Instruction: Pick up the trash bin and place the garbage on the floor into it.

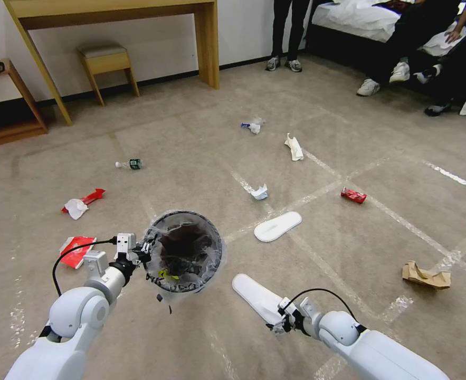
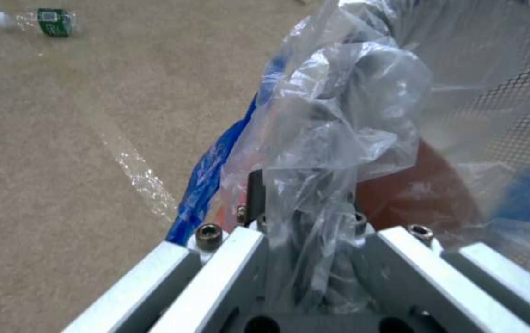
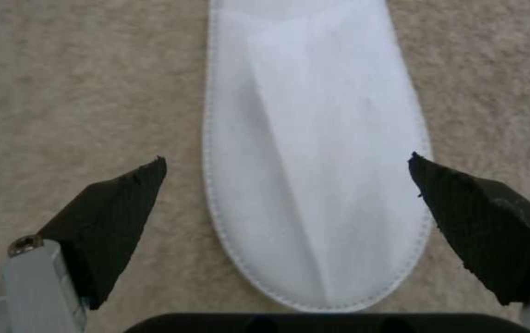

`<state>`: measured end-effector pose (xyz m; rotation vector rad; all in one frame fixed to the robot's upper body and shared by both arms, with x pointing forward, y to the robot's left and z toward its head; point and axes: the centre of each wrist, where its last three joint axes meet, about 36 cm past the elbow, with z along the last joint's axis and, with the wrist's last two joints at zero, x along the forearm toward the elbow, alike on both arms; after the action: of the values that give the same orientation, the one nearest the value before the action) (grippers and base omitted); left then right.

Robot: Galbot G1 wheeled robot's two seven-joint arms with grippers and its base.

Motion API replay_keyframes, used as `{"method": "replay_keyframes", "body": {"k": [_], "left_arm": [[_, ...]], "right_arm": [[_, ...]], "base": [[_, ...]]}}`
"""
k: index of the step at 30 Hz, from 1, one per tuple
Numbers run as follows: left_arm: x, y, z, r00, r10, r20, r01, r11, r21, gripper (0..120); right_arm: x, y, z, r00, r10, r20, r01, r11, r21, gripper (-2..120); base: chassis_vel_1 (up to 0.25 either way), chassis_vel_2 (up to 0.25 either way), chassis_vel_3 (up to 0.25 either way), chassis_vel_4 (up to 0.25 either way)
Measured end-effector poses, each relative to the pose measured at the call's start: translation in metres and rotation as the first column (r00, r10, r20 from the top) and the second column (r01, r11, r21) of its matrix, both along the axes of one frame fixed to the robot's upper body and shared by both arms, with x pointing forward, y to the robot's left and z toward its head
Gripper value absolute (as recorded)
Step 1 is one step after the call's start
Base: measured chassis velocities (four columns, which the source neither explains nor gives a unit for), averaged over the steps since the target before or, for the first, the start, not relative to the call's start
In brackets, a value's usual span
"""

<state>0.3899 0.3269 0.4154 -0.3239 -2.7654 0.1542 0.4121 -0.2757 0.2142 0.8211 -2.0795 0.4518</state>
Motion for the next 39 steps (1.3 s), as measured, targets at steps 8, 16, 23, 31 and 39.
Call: {"method": "replay_keyframes", "body": {"k": [8,16,23,31,39], "left_arm": [[0.001,-0.001,-0.002,1.0,0.0,-0.003,0.0,1.0,0.0,1],[0.001,-0.002,-0.006,1.0,0.001,-0.007,-0.001,1.0,0.0,1],[0.002,-0.003,-0.008,1.0,0.001,-0.009,-0.001,1.0,0.001,1],[0.001,-0.003,-0.011,1.0,0.004,-0.013,-0.004,1.0,0.003,1],[0.001,-0.004,-0.013,1.0,0.002,-0.014,-0.002,1.0,0.003,1]], "right_arm": [[0.006,-0.005,-0.009,1.0,-0.015,-0.002,0.015,1.0,-0.018,100],[0.014,-0.003,-0.022,1.0,-0.025,-0.006,0.025,0.999,-0.029,100],[0.024,0.01,-0.028,1.0,-0.021,0.001,0.021,1.0,-0.02,100],[0.03,0.027,-0.036,1.0,-0.008,0.005,0.009,1.0,-0.008,100],[0.032,0.033,-0.042,1.0,-0.004,0.004,0.004,1.0,-0.008,100]], "base": [[0.0,0.0,0.0,0.0],[0.0,0.0,0.0,0.0],[0.0,0.0,0.0,0.0],[0.0,0.0,0.0,0.0],[0.0,0.0,0.0,0.0]]}}
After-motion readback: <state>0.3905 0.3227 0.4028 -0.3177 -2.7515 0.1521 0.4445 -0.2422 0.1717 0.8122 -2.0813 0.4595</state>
